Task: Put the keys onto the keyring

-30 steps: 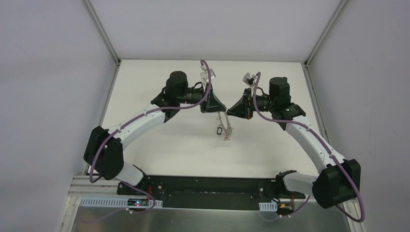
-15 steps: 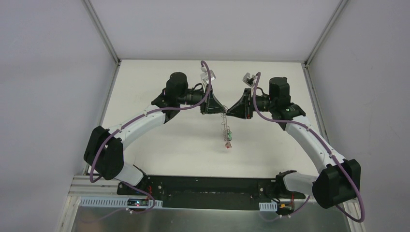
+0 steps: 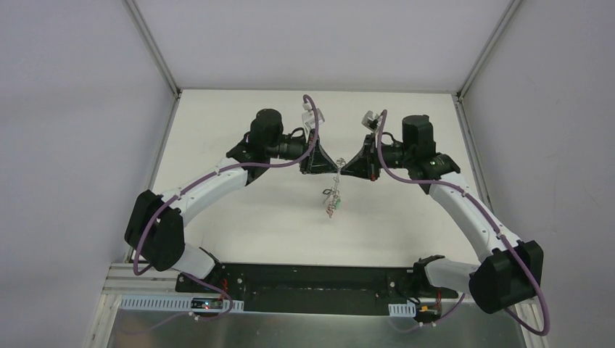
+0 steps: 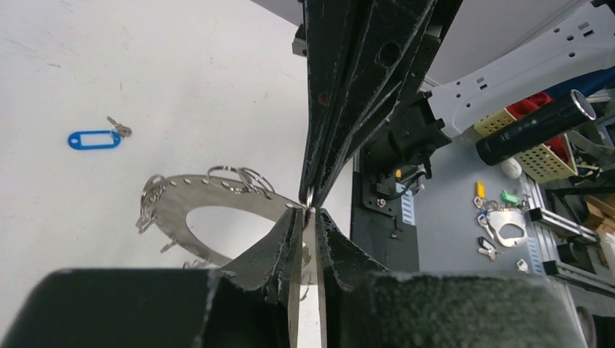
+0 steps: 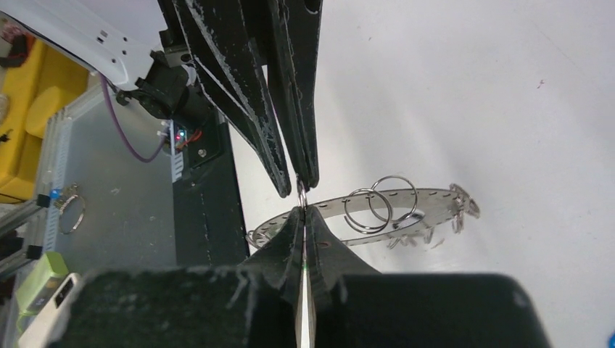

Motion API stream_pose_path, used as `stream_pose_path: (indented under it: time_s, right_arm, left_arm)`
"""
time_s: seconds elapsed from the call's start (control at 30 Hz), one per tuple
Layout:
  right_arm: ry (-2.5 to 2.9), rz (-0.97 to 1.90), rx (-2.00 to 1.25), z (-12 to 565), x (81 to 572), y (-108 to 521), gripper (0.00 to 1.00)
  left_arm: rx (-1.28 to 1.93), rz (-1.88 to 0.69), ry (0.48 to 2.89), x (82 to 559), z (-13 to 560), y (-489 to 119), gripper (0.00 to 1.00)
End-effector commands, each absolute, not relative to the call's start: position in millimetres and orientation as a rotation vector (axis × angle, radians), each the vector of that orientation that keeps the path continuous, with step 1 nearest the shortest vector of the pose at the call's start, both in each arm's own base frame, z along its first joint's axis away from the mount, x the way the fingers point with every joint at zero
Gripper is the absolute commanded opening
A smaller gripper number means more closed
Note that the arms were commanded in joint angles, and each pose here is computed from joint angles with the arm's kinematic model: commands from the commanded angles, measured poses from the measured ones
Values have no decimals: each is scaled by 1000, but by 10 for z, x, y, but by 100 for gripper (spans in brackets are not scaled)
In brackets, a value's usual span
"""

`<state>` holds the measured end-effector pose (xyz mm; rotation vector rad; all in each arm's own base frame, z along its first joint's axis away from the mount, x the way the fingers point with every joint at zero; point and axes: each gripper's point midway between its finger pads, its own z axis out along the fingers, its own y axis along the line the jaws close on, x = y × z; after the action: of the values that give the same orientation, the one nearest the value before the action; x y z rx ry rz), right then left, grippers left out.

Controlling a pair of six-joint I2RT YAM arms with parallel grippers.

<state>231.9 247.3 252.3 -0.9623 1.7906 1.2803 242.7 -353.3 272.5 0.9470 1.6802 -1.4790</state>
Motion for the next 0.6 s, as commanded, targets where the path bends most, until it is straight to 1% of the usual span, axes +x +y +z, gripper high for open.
stream_pose_path:
  time_s: [0.0,0.17,0.2,0.23,0.3,0.57]
  right_arm:
    - [1714,1125,-1095,2788,2273,2418,0]
    - [1762,1040,-1184,2779,2216,2446,0]
    - [1771,1027,-1201,2766,2206,2455,0]
    - [1776,1019,-1222,2755,2184,2477,0]
    - [1799,999,-1243,2733,2170,2487,0]
    - [1855,960,-1252,2711,2162,2513,0]
  left_arm:
    - [1089,-1348,1565,2334,2965,-3420,16]
    - [1183,-1219,1535,2353,2956,-3326,26]
    - [1191,-1211,1537,2351,2948,-3318,29]
    - [1196,-1208,1530,2351,2961,-3318,33]
    - [1203,-1203,1522,2358,2965,-3322,39]
    - [1227,-1268,1463,2293,3000,-3378,47]
